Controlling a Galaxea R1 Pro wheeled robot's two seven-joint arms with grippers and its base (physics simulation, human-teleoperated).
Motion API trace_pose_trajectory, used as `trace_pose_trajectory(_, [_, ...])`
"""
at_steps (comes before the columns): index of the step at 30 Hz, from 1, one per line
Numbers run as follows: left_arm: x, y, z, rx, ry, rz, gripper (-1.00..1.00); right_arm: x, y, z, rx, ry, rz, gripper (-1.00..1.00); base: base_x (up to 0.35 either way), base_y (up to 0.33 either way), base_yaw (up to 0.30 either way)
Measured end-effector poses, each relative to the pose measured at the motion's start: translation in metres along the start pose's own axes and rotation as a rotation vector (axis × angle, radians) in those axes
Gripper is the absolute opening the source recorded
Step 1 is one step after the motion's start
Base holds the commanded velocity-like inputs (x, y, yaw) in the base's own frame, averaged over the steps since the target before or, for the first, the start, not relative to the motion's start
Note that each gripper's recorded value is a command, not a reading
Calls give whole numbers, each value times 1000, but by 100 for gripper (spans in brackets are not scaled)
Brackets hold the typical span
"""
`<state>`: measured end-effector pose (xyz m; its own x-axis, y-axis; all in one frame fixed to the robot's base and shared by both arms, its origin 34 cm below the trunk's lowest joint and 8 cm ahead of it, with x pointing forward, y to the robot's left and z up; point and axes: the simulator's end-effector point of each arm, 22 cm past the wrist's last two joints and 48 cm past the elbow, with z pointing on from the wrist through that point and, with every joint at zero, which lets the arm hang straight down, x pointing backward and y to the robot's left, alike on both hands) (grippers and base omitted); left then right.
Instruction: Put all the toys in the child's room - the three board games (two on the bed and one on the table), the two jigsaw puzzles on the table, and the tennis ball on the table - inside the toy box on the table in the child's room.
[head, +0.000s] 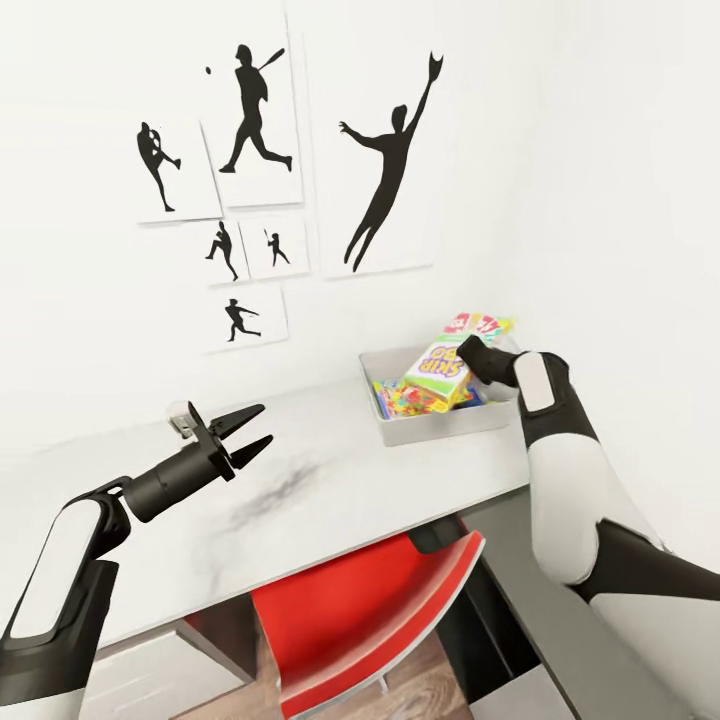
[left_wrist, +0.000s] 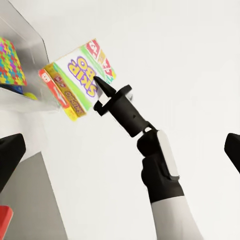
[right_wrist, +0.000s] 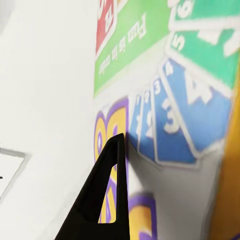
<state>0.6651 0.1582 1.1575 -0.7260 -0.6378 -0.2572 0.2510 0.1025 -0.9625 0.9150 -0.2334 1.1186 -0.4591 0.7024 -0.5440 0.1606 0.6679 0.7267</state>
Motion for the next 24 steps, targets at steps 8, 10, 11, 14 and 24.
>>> trace_pose_trajectory(8, [1, 0, 2, -1, 3, -1, 100, -21, 14, 23, 59, -85, 189, -100, 0, 0, 11])
trace_pose_trajectory(10, [2, 0, 2, -1, 4, -1, 100, -17, 15, 29, 78, -79, 232, -100, 0, 0, 3])
trace_pose_trajectory(11, [2, 0, 2, -2, 4, -1, 100, -18, 16, 31, 86, -86, 252, -100, 0, 0, 2])
trace_pose_trajectory(14, [2, 0, 3, -4, 4, -1, 100, -24, 13, 33, 108, -124, 309, -100, 0, 0, 1])
trace_pose_trajectory(24, [2, 0, 4, -6, 6, 1, 100, -30, -3, 28, 246, -165, 385, -100, 0, 0, 0])
